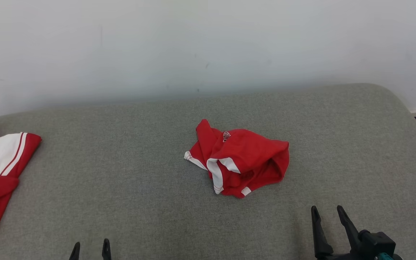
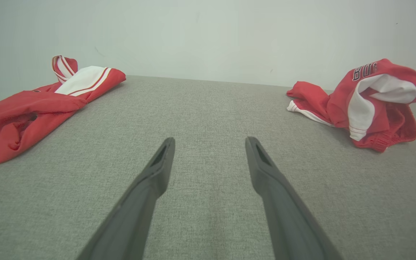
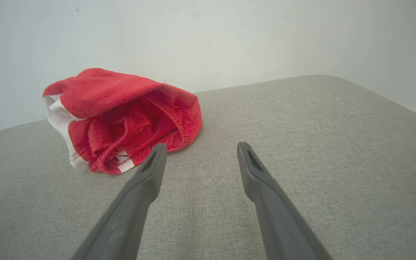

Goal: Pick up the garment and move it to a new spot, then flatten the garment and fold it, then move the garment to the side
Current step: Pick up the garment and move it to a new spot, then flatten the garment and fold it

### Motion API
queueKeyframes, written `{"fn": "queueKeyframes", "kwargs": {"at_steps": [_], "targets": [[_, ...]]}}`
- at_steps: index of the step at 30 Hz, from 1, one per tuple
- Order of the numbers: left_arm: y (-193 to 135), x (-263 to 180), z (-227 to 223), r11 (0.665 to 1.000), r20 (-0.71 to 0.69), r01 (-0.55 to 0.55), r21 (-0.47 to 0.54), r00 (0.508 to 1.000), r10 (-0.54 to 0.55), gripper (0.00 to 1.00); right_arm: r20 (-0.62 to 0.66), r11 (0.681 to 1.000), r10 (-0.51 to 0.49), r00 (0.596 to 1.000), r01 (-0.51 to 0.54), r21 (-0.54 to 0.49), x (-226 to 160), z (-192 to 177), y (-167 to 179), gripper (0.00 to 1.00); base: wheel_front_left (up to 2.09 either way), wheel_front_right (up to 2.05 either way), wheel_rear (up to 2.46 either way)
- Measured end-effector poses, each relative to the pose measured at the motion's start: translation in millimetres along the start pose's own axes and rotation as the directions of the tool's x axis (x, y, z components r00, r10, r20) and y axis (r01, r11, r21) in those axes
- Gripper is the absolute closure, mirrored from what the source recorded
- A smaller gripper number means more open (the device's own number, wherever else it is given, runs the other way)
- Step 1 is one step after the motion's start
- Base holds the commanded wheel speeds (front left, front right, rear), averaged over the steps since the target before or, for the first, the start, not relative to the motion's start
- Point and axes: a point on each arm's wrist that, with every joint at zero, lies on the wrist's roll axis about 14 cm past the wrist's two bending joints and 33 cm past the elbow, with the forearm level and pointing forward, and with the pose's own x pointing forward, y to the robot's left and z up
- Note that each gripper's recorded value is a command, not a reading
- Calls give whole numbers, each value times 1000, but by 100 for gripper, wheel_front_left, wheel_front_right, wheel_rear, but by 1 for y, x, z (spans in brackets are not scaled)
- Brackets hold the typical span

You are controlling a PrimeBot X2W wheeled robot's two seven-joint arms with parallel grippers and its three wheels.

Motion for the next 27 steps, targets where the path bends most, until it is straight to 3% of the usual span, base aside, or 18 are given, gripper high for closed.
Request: {"fn": "queueKeyframes", "kwargs": {"at_steps": [27], "targets": [[-20, 12, -2, 996, -9, 85, 12, 996, -85, 0, 3, 1000, -23, 1000, 23, 11, -6, 2, -7, 0, 0, 0, 0]]}}
